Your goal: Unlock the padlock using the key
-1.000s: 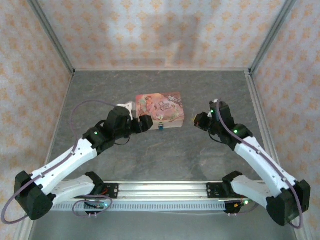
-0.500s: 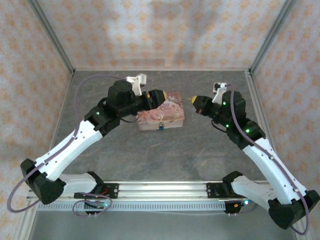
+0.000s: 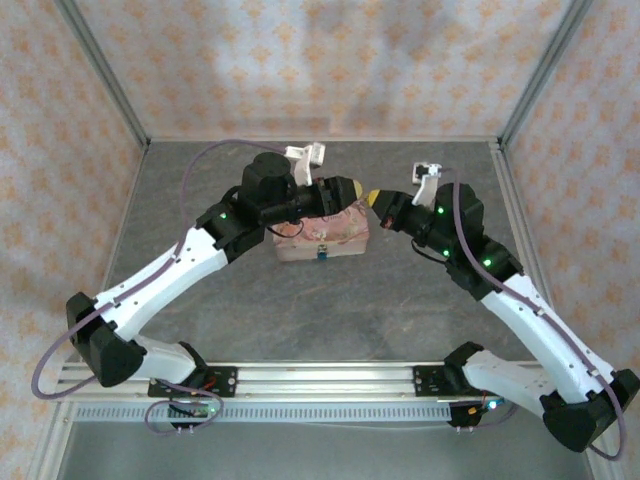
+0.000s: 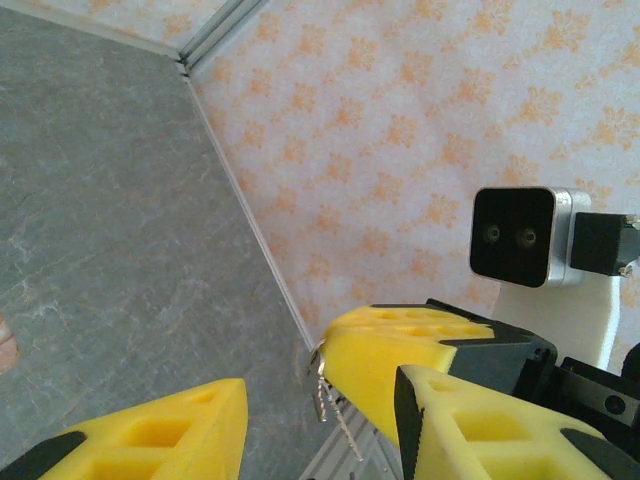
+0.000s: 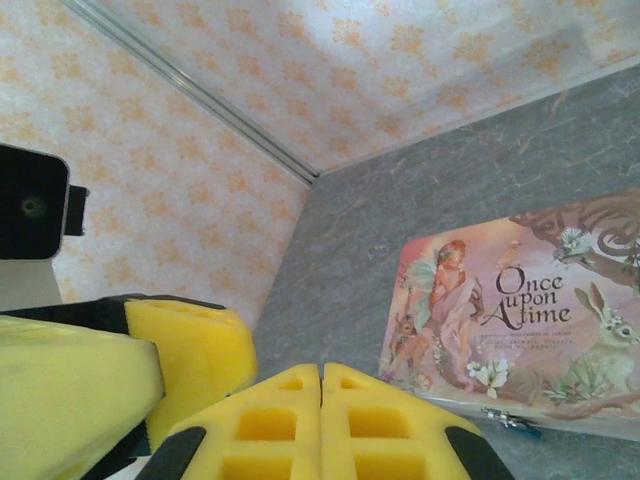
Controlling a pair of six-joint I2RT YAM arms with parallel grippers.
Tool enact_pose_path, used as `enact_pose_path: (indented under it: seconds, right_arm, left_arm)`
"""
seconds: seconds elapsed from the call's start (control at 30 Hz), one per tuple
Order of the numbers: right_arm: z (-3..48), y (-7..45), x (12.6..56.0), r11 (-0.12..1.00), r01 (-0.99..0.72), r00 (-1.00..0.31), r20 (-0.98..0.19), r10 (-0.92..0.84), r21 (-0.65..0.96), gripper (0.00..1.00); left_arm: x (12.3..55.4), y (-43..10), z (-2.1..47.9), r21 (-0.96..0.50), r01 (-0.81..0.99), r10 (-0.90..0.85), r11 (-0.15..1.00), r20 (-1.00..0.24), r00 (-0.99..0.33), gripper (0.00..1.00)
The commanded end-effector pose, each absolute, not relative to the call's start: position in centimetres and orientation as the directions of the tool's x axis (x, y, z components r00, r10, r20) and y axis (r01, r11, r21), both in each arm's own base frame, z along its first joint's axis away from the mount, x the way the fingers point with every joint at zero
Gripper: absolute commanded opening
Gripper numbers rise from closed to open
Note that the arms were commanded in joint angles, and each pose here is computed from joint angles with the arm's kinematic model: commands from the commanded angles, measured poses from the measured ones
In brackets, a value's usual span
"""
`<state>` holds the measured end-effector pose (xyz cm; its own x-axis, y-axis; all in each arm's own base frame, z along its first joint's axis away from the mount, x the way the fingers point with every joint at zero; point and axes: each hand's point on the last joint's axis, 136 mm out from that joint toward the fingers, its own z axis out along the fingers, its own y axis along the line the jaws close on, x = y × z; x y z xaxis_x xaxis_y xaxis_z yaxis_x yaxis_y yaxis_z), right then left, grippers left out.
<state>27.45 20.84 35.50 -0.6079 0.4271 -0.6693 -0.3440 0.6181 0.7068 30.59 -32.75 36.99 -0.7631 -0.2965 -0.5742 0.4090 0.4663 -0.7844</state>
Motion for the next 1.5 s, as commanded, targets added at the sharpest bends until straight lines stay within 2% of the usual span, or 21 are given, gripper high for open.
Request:
enact_pose_path:
  seconds: [0.0,0.17,0.47,0.7,0.83,0.9,1.0,1.07,1.1,1.27,1.33,1.47]
  right_arm:
    - [38.1,21.3,27.1,0.561,-0.399,-0.578,-0.674,0.46,0.725,0.0]
    - [38.3,21.4,27.1,0.551,-0.401,-0.579,-0.669,0.466,0.732,0.0]
    - [38.0,21.5,27.1,0.543,-0.395,-0.59,-0.658,0.469,0.741,0.0]
    - [38.2,22.0,26.9,0.51,-0.406,-0.603,-0.642,0.473,0.758,0.0]
    - [38.4,22.0,26.9,0.507,-0.408,-0.602,-0.641,0.476,0.76,0.0]
    - [38.2,22.0,26.8,0.508,-0.407,-0.606,-0.64,0.472,0.759,0.06]
    - [37.4,21.6,26.5,0.525,-0.395,-0.605,-0.643,0.469,0.754,0.33]
    - [36.9,20.8,26.1,0.55,-0.388,-0.59,-0.658,0.468,0.739,0.45]
    - [36.9,20.3,25.8,0.557,-0.388,-0.582,-0.664,0.47,0.735,0.48]
    - [36.9,18.3,24.7,0.546,-0.403,-0.551,-0.671,0.497,0.735,0.45]
    - [37.2,18.2,24.3,0.515,-0.426,-0.553,-0.664,0.503,0.744,0.4]
    - [38.5,18.6,23.5,0.427,-0.491,-0.562,-0.65,0.511,0.76,0.4]
  left_arm:
    - [30.0,-33.3,39.7,-0.781,0.469,-0.302,0.412,-0.603,-0.738,0.44]
    - [29.8,-34.0,39.6,-0.781,0.475,-0.287,0.406,-0.602,-0.745,0.4]
    - [29.7,-34.2,39.9,-0.773,0.486,-0.279,0.407,-0.612,-0.74,0.23]
    - [29.8,-34.1,39.9,-0.767,0.488,-0.275,0.417,-0.618,-0.736,0.18]
    - [29.8,-34.0,39.8,-0.759,0.488,-0.273,0.431,-0.625,-0.731,0.02]
    - [29.8,-33.7,39.8,-0.75,0.491,-0.27,0.443,-0.634,-0.725,0.0]
    - [29.7,-33.3,39.7,-0.725,0.497,-0.25,0.477,-0.654,-0.713,0.0]
    - [29.5,-32.9,39.5,-0.702,0.504,-0.23,0.504,-0.671,-0.705,0.0]
    - [29.4,-32.6,39.6,-0.688,0.508,-0.22,0.517,-0.681,-0.699,0.0]
    - [28.6,-32.6,39.6,-0.652,0.544,-0.145,0.528,-0.701,-0.698,0.0]
    - [28.1,-33.0,39.5,-0.653,0.56,-0.11,0.511,-0.695,-0.71,0.0]
    - [26.9,-33.9,39.8,-0.67,0.593,-0.054,0.447,-0.682,-0.729,0.0]
